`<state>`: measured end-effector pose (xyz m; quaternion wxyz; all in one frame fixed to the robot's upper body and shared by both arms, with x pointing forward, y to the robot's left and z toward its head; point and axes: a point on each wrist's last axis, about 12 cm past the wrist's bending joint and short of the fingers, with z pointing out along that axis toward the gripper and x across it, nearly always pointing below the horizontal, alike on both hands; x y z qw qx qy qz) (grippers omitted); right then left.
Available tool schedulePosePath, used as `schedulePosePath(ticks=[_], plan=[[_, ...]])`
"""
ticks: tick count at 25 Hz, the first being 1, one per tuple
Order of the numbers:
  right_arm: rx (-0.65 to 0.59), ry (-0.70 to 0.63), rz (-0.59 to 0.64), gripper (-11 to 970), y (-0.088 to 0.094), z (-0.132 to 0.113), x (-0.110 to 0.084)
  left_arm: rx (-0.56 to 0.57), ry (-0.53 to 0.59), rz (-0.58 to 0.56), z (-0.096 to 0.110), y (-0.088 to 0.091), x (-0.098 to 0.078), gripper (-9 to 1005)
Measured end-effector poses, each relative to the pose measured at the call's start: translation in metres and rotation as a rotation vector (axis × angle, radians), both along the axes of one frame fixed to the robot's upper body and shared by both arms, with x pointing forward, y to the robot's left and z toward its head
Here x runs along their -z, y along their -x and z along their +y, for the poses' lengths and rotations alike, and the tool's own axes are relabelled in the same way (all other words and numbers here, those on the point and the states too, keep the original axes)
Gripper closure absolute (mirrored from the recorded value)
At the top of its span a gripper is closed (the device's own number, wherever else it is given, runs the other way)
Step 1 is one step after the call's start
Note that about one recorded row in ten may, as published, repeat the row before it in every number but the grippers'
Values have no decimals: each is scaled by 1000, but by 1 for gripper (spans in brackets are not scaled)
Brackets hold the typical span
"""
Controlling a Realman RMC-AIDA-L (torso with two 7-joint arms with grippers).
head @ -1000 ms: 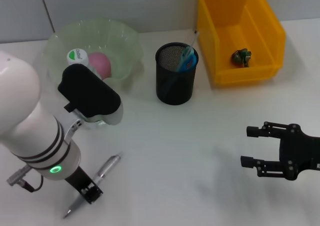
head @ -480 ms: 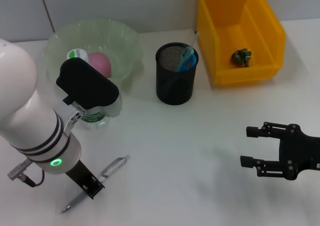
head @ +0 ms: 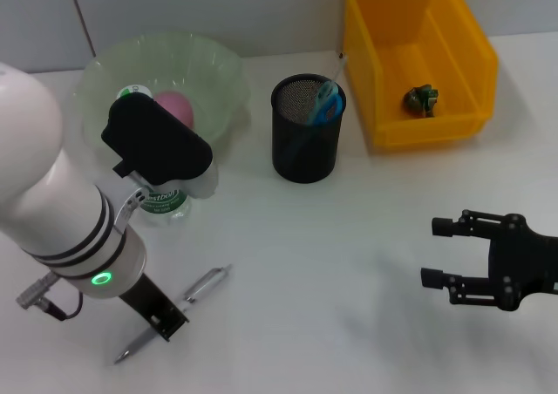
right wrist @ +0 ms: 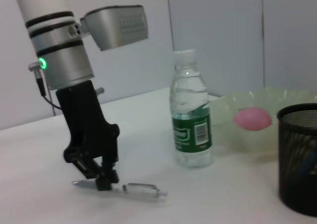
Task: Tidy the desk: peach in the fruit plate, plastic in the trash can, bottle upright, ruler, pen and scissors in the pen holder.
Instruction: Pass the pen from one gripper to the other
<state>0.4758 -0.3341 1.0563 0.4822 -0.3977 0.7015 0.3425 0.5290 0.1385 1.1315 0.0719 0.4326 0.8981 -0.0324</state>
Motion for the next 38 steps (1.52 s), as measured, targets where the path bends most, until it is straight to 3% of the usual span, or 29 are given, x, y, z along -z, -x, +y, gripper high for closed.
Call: schedulePosePath(ticks=[6, 12, 25, 38], plan=[[127, -74, -22, 206, -3, -4, 1, 24, 55, -28, -8, 3, -11, 869], [264, -333, -72, 206, 4, -1, -3, 51, 124, -69, -17, 5, -22, 869], [254, -561, -35, 206, 23, 21, 0, 158, 270, -247, -40, 0, -47, 869], [338, -660, -24, 207, 31, 22, 4, 222, 441, -403, -33, -4, -62, 870]])
